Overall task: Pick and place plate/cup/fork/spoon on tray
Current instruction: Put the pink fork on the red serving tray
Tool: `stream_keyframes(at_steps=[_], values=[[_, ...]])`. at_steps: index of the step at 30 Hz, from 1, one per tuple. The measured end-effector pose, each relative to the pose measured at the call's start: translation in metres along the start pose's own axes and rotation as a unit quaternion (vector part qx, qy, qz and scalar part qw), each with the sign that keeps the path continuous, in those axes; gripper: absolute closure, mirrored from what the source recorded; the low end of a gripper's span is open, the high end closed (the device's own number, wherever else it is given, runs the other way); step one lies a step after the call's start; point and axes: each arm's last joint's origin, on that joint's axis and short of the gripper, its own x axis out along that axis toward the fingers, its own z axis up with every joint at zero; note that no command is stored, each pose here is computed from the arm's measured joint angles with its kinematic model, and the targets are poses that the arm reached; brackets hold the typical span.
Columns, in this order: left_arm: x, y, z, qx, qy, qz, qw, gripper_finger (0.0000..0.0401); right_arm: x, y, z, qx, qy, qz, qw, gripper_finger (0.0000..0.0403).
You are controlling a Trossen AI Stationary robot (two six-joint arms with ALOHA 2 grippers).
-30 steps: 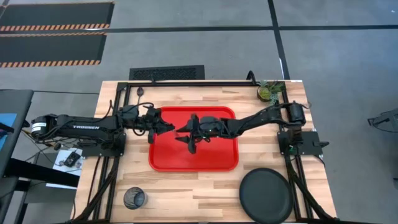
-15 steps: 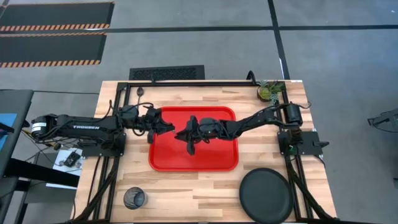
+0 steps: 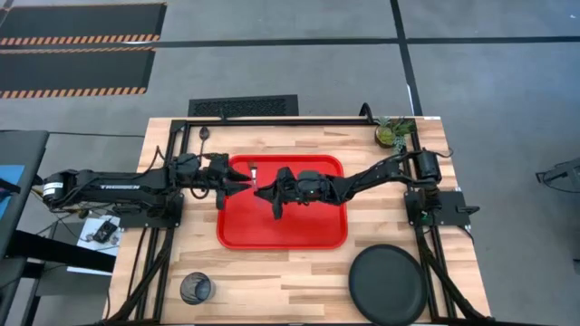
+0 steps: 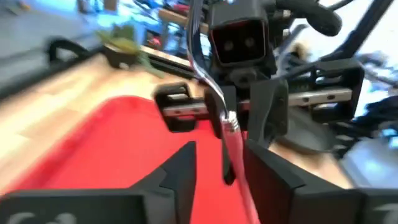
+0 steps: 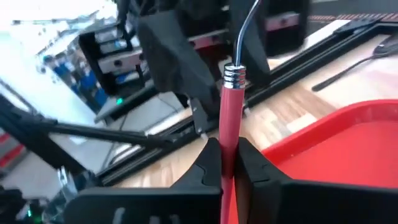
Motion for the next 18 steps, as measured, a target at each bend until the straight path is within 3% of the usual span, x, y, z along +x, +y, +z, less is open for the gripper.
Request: stream_keyframes(at_steps=[5,12,18], values=[[-0.019,-0.004,0.013,0.055,0.013,0.057,0.997,0.0241,-0.004,-0.005,-0.009,0.031,0.024,-0.006,0.999,0.0384],[-0.034,-0.009,0.055,0.055,0.156,0.114,0.98,0.0233,-0.004,-0.007,-0.015,0.045,0.061,0.0,0.997,0.0385],[-0.034,-0.013,0.099,0.048,0.205,0.094,0.973,0.0233,-0.005,-0.005,-0.021,0.057,0.09,0.005,0.994,0.0384]])
